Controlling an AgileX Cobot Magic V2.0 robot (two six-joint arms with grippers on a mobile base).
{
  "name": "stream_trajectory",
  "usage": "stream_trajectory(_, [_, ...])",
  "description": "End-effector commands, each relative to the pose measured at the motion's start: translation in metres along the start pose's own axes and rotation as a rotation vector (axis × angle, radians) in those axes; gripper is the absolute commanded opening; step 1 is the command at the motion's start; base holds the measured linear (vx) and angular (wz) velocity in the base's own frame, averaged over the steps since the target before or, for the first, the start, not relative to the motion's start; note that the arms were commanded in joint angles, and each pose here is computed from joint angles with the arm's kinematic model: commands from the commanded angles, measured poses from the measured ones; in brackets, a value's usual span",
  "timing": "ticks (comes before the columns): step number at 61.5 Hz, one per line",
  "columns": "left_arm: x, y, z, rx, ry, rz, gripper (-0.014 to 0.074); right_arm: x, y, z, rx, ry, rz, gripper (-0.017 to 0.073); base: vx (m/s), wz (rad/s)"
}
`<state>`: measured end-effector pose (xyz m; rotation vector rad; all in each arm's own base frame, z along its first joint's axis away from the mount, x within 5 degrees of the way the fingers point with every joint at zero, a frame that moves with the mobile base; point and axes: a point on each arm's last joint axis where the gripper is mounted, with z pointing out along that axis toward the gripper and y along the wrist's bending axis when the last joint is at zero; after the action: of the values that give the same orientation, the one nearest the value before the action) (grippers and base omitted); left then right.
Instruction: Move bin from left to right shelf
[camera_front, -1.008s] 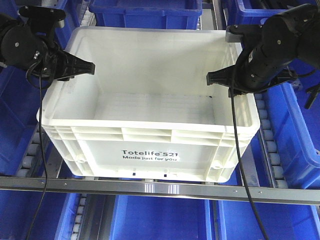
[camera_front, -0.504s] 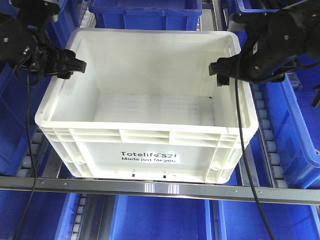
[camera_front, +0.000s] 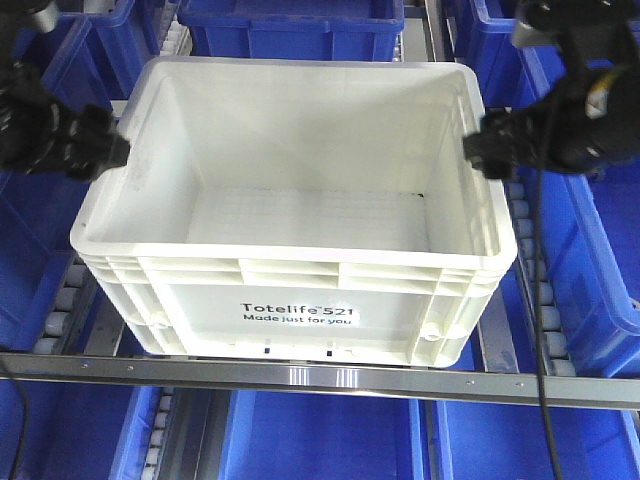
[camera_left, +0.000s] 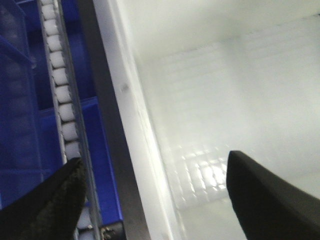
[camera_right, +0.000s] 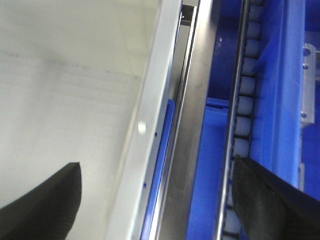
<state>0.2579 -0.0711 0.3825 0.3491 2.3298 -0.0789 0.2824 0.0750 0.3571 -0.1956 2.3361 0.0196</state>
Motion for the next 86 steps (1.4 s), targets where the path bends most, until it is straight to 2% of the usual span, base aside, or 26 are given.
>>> stream_trajectory(1, [0.006,-0.003,-0.038,0.045,-0.154,-0.03,0.0557,0.011,-0.008,-0.041,-0.009,-0.161,-0.026,0.0584,0.0,0.0])
stream_trajectory(12, [0.049,-0.006,-0.075,0.081,-0.217,-0.06,0.0557,0.06,-0.017,-0.078,-0.007,-0.207,-0.059,0.0584,0.0,0.0])
stream_trajectory(22, [0.093,-0.007,-0.096,0.082,-0.25,-0.06,0.0557,0.106,-0.023,-0.103,-0.016,-0.237,-0.066,0.0584,0.0,0.0])
stream_trajectory(32, [0.132,-0.007,-0.112,0.081,-0.305,-0.058,0.0557,0.143,-0.025,-0.12,-0.043,-0.262,-0.116,0.0584,0.0,0.0])
stream_trajectory(35, [0.139,-0.007,-0.116,0.079,-0.322,-0.057,0.0557,0.152,-0.025,-0.123,-0.051,-0.27,-0.134,0.0584,0.0,0.0])
stream_trajectory(48, [0.153,-0.007,-0.128,0.078,-0.388,-0.056,0.055,0.173,-0.027,-0.129,-0.056,-0.301,-0.132,0.0571,0.0,0.0])
stream_trajectory(57, [0.153,-0.007,-0.128,0.078,-0.384,-0.056,0.0479,0.173,-0.027,-0.128,-0.056,-0.3,-0.132,0.0473,0.0,0.0])
stream_trajectory(70, [0.153,-0.007,-0.128,0.078,-0.384,-0.056,0.0303,0.173,-0.027,-0.128,-0.054,-0.3,-0.134,0.0211,0.0,0.0])
stream_trajectory(82, [0.153,-0.007,-0.128,0.078,-0.384,-0.056,0.0158,0.173,-0.027,-0.128,-0.055,-0.3,-0.133,0.0006,0.0,0.0])
stream_trajectory(86, [0.153,-0.007,-0.128,0.078,-0.384,-0.056,0.0127,0.173,-0.027,-0.128,-0.055,-0.3,-0.133,-0.0014,0.0,0.0])
